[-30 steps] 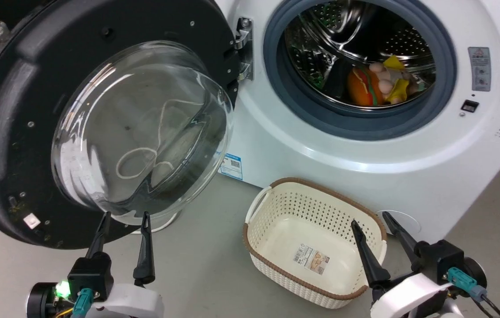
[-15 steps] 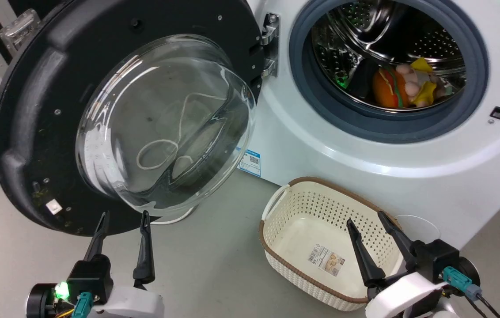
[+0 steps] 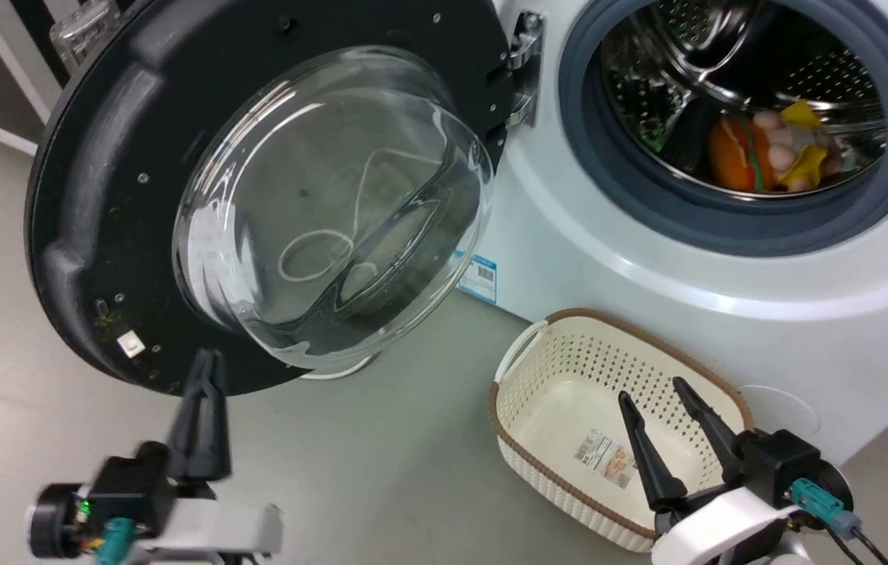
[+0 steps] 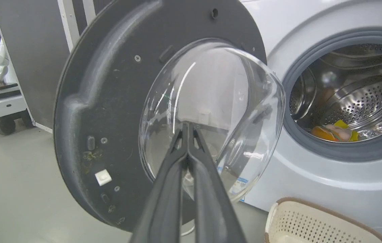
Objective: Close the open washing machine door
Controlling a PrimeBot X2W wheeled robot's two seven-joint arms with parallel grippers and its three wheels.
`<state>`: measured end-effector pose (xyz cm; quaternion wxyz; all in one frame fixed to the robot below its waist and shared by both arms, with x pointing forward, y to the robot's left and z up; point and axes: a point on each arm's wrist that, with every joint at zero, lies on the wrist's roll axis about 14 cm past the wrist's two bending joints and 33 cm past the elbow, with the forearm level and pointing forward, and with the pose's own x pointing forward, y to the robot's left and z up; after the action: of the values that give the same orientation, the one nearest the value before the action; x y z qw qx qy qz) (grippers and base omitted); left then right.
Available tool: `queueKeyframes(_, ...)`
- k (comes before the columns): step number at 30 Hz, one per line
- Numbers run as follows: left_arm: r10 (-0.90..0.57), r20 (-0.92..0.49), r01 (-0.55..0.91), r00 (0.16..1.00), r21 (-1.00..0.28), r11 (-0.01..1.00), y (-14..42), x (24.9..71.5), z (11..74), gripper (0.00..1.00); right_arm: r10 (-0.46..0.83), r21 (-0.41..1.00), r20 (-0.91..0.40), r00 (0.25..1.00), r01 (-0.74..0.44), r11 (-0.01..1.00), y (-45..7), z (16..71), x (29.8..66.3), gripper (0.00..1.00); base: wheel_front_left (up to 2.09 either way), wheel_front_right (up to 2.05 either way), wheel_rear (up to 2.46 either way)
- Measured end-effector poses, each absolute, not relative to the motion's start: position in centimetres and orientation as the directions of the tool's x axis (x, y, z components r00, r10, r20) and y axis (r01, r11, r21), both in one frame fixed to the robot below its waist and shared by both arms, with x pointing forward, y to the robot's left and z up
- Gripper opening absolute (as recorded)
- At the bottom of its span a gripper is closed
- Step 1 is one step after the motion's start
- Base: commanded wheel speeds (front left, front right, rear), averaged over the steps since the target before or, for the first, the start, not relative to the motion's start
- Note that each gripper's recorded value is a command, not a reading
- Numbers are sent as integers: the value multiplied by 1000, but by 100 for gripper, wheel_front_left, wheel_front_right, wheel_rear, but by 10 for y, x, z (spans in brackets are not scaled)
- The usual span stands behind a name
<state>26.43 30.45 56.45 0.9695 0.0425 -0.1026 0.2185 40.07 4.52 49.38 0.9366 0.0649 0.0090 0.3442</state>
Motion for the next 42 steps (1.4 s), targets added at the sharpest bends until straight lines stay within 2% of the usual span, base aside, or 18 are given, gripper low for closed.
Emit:
queueKeyframes(5,443,334,-476,832,18,879,325,261,603,0,638,153,21,770,-633,759,45,485,408,100,0,0,0)
queueKeyframes(13,467,541,-565,700,18,825,375,241,679,0,628,193,18,778,-619,761,46,476,418,100,0,0,0)
queueKeyframes(18,484,598,-602,639,-3,799,419,242,710,0,613,218,5,790,-599,770,41,465,423,100,0,0,0)
queueKeyframes(21,541,559,-587,628,-116,801,451,252,712,0,607,229,-1,795,-590,774,39,459,429,100,0,0,0)
queueKeyframes(26,638,395,-536,661,-346,770,498,277,700,0,603,240,-9,797,-584,776,36,451,434,100,0,0,0)
queueKeyframes(30,696,189,-529,693,-523,669,523,292,661,0,595,245,-13,804,-574,781,32,447,439,100,0,0,0)
queueKeyframes(33,673,57,-481,737,-656,582,525,307,635,0,580,246,-11,814,-560,791,27,447,443,100,0,0,0)
queueKeyframes(36,628,-10,-409,778,-766,495,522,314,624,0,570,248,-17,821,-549,798,21,445,444,100,0,0,0)
queueKeyframes(42,476,-79,-317,876,-839,443,497,326,607,0,556,237,-15,831,-538,809,15,448,445,100,0,0,0)
